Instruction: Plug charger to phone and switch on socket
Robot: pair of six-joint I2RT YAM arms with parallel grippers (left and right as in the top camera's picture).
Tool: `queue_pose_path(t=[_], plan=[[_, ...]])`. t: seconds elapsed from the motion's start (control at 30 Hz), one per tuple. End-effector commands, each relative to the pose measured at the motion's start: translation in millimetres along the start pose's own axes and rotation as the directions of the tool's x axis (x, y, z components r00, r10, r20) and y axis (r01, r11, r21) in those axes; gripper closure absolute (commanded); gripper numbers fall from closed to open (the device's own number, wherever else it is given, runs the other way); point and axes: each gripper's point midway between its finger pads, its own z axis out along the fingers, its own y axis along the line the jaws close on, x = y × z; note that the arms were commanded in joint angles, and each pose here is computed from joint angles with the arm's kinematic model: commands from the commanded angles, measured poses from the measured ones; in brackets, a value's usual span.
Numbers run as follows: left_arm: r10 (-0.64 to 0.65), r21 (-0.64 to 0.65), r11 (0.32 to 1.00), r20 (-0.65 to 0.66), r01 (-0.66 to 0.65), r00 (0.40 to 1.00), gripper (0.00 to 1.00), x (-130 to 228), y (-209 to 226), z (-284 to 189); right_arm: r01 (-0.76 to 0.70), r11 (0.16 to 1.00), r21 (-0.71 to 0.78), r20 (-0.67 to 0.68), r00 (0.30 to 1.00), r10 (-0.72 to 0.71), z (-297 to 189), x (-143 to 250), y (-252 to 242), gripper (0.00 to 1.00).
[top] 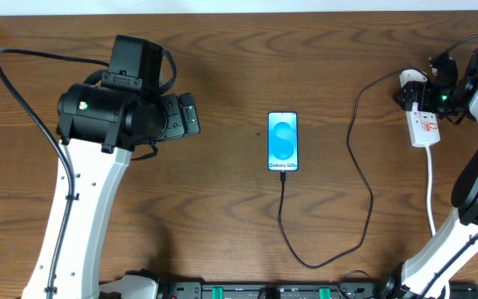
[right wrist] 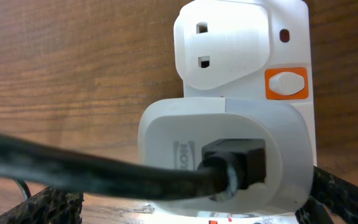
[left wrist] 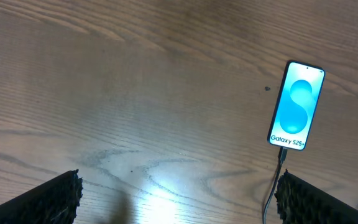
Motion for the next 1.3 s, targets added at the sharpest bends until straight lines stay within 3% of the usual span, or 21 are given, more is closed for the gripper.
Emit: queue_pose_path(t=[0.0, 0.5, 1.27], plan=[[0.011, -0.005, 1.000, 0.001, -0.011, 1.000, 0.00, -0.8, 0.2, -0.2, 0.039, 0.992, -0.116, -0.041, 0.998, -0.044, 20.1, 14.8, 21.4, 0.01], [0.011, -0.005, 1.000, 0.001, -0.011, 1.000, 0.00, -0.7, 0.1, -0.2, 0.020, 0.996, -0.089, -0.070, 0.997, -0.026, 15.1, 15.0, 18.1, 0.01], [0.011, -0.005, 1.000, 0.001, -0.011, 1.000, 0.00, -0.7, 0.1, -0.2, 0.047, 0.999, -0.004, -0.044, 0.998, -0.047, -10.1, -18.7, 8.2, 0.01]])
